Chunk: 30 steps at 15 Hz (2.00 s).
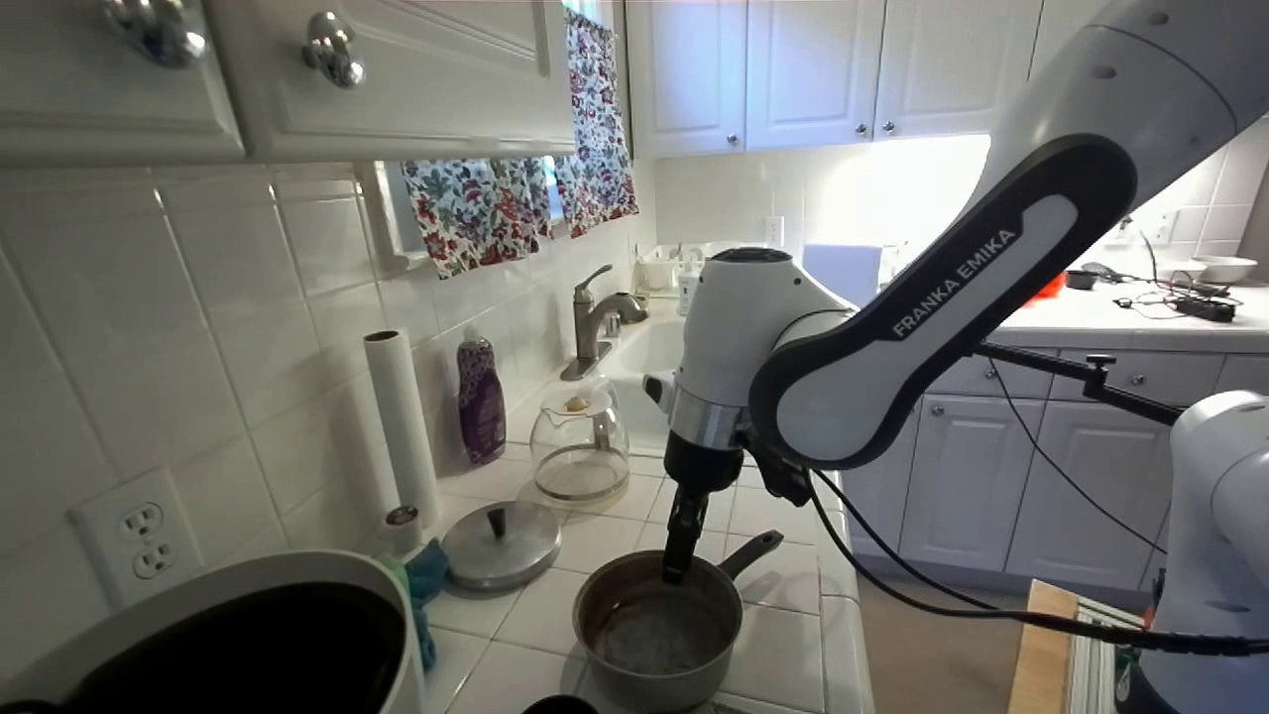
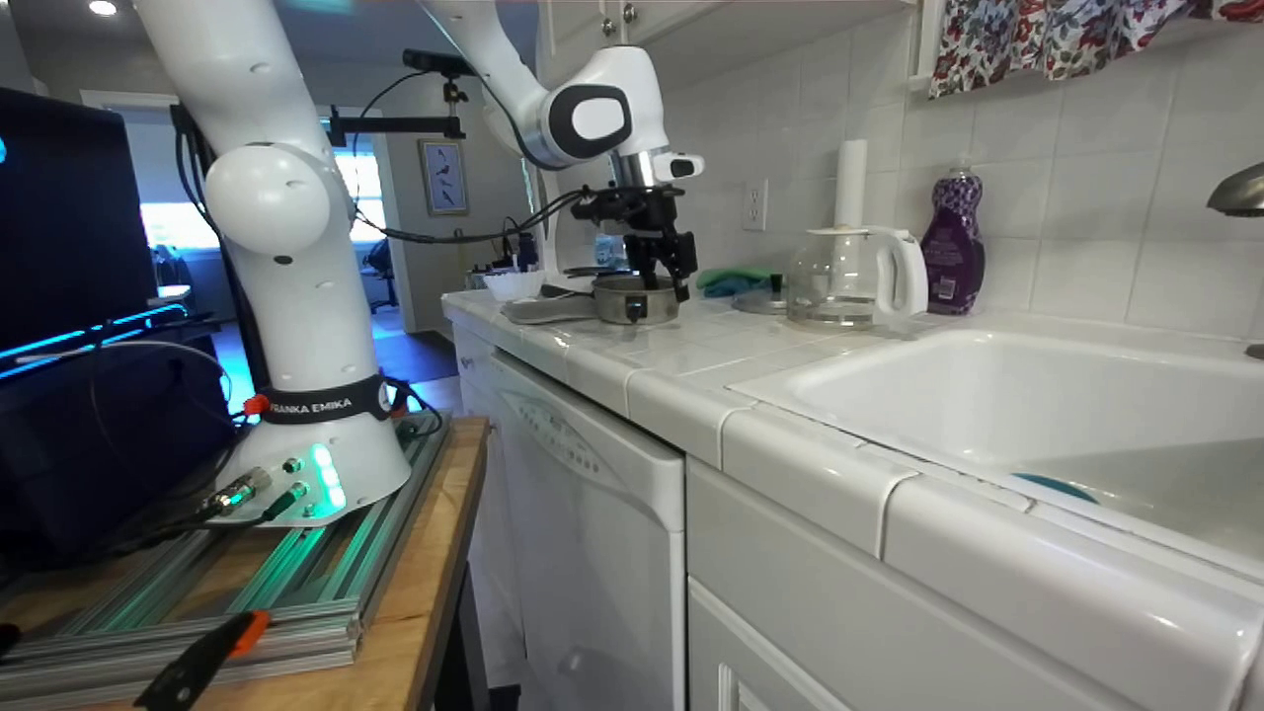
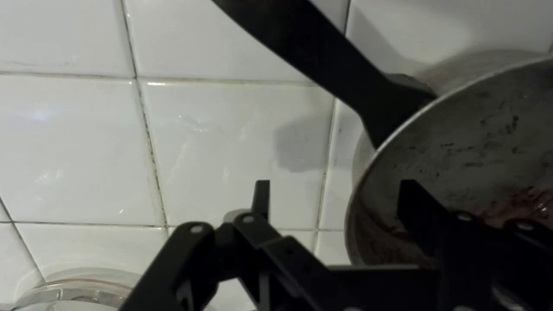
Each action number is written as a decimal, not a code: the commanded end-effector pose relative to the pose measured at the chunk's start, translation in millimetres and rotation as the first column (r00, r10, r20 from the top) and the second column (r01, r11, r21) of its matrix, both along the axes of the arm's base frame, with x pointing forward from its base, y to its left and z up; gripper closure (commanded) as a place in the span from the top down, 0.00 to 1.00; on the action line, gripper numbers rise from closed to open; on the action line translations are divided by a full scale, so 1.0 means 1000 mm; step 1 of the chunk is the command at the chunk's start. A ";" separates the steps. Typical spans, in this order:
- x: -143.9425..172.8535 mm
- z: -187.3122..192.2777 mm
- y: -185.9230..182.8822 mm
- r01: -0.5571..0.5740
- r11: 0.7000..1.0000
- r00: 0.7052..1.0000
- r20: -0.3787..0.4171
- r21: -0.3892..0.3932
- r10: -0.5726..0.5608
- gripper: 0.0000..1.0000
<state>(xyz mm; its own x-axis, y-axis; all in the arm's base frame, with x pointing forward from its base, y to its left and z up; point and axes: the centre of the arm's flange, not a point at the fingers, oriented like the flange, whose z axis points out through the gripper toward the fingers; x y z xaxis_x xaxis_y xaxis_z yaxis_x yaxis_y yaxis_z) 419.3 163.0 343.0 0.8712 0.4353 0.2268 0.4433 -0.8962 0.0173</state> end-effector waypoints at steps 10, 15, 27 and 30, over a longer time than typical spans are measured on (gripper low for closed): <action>0.024 -0.006 0.023 -0.051 0.999 0.998 -0.031 0.004 0.051 0.37; 0.019 0.001 0.030 -0.063 0.998 0.998 -0.014 0.001 0.063 0.23; 0.020 0.004 0.031 -0.077 0.997 0.997 -0.010 0.002 0.077 0.03; 0.013 0.004 0.025 -0.069 0.998 0.998 0.011 0.014 0.069 0.03</action>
<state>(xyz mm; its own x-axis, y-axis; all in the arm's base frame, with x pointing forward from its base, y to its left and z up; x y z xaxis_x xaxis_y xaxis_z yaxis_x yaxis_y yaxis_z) 437.2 194.1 346.7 0.8401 0.4945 0.2228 0.5041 -0.8635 0.0158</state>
